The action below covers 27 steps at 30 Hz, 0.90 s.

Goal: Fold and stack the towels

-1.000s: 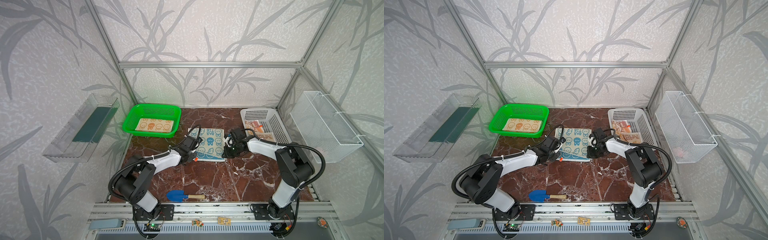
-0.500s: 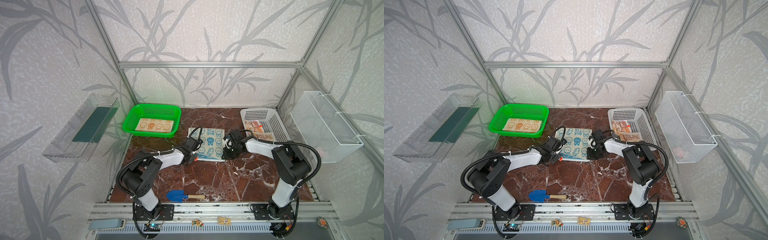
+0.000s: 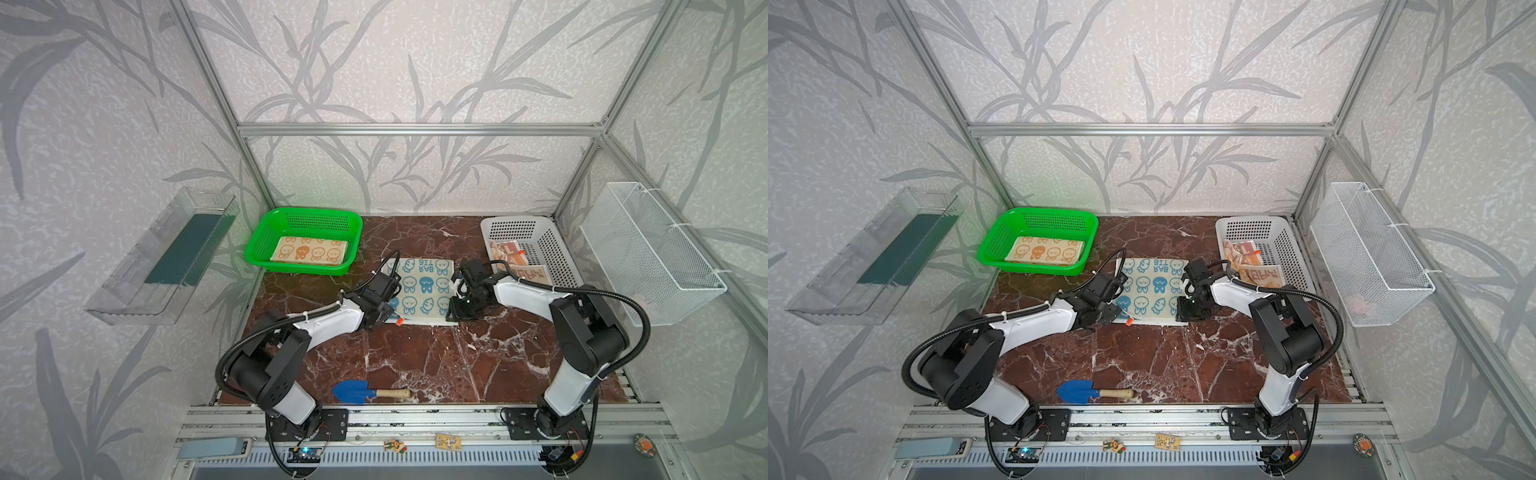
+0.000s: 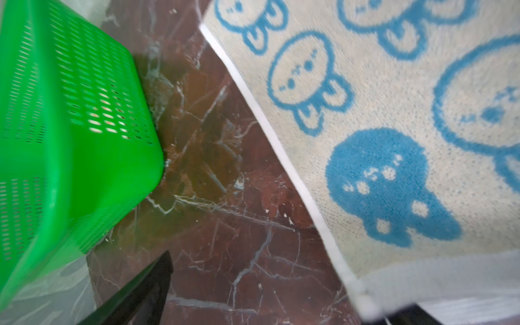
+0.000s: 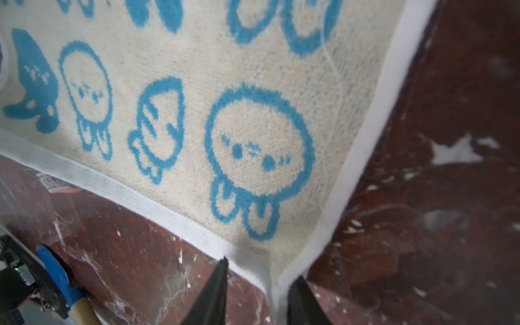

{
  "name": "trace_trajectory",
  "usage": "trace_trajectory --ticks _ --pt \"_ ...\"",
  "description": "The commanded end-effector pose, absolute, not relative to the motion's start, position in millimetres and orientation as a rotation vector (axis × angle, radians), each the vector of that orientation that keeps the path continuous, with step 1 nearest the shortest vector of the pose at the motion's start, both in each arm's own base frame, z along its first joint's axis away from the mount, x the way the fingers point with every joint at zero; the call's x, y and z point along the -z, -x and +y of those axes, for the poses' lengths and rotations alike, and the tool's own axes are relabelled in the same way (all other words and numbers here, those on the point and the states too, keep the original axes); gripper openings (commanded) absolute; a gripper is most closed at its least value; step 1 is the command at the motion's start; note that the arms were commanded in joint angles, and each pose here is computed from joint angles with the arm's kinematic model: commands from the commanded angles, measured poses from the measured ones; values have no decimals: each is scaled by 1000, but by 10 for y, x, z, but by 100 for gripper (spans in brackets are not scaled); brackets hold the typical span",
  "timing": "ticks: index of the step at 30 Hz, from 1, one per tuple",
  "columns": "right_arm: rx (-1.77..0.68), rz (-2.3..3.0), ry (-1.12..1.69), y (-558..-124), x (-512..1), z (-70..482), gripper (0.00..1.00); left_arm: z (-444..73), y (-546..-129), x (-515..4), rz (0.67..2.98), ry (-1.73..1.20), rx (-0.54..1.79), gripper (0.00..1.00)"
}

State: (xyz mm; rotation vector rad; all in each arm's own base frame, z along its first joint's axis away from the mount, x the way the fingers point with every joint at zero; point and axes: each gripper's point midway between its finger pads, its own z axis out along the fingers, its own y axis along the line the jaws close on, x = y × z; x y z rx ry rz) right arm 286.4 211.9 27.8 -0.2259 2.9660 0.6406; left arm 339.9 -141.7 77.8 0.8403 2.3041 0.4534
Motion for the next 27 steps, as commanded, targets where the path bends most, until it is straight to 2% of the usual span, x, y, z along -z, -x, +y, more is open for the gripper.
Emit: trace_trajectory --ticks 1,7,10,12,15,19,22,27 --pt "-600 2926 244 -2870 -599 2060 42 -1460 -3483 -1306 2212 -749 -418 99" --pt "-592 2852 262 -2952 -939 2057 63 -1346 -3537 -1856 2077 -559 -416 99" --pt "-653 2802 271 -2985 -1073 2131 77 -1302 -3526 -2053 2021 -447 -368 99" --pt "-705 2763 273 -3040 -1154 2201 89 -1325 -3542 -2180 1967 -368 -288 99" --pt "-722 2730 274 -3182 -1260 2230 100 -1455 -3588 -2300 1894 -342 -180 99" --pt "-747 2702 220 -3492 -1383 2161 99 -1598 -3733 -2357 1929 -313 -90 99" --pt "-796 2693 177 -3770 -1395 2128 99 -1737 -3931 -2279 2004 -318 -24 99" --pt "-881 2649 119 -4205 -1411 2172 99 -1780 -4366 -2135 2111 -169 -6 99"
